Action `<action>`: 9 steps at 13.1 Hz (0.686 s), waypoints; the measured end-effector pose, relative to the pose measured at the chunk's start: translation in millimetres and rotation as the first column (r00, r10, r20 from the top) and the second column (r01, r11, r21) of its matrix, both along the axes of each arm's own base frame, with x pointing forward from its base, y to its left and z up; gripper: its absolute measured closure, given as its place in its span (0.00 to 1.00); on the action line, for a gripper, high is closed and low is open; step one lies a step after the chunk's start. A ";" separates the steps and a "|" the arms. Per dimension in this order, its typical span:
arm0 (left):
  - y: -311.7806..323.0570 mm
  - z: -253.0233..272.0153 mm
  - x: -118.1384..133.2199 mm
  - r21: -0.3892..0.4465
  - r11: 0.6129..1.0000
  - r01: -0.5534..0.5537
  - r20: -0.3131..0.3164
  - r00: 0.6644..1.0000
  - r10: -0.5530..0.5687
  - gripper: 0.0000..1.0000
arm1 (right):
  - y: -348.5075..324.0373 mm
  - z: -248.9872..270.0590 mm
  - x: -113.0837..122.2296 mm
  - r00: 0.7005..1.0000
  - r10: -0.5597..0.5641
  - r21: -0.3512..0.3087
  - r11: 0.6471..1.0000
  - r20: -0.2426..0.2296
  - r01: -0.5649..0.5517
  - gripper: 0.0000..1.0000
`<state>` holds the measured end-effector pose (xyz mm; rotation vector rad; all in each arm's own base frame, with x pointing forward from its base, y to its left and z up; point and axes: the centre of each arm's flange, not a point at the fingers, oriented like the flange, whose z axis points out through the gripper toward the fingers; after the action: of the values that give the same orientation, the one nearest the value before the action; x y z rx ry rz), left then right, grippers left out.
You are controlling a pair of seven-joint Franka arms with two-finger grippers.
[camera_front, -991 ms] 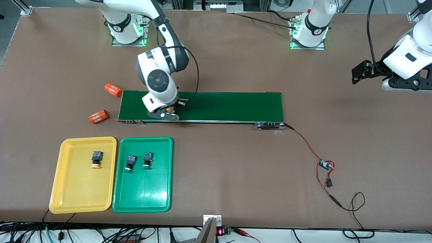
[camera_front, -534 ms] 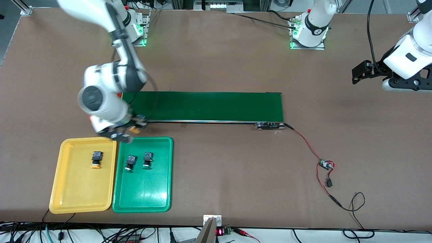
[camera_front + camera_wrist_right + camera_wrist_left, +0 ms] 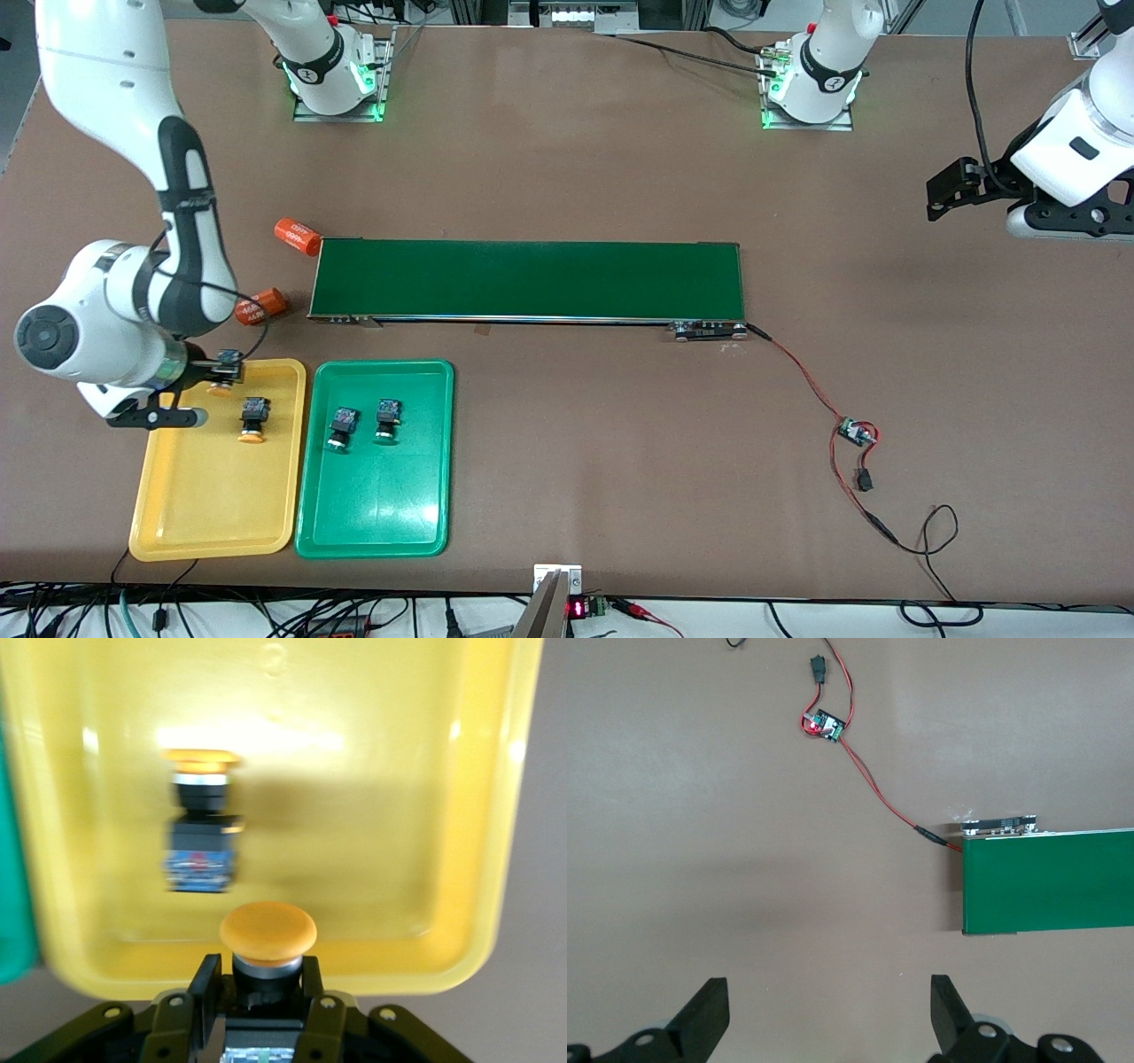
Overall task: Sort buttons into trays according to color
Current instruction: 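Place the second yellow button in the yellow tray with the right gripper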
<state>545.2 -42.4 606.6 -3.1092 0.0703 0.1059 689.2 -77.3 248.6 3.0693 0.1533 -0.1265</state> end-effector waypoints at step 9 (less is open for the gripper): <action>0.3 2.0 -1.6 0.001 1.000 -0.001 -0.009 1.000 0.001 0.00 | -22.3 -33.2 32.3 0.985 0.154 -0.056 0.987 0.081 -0.150 0.59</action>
<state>543.6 -42.1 608.6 -3.1082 0.0693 0.1204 721.5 -99.6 215.4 2.9927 0.3724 0.0083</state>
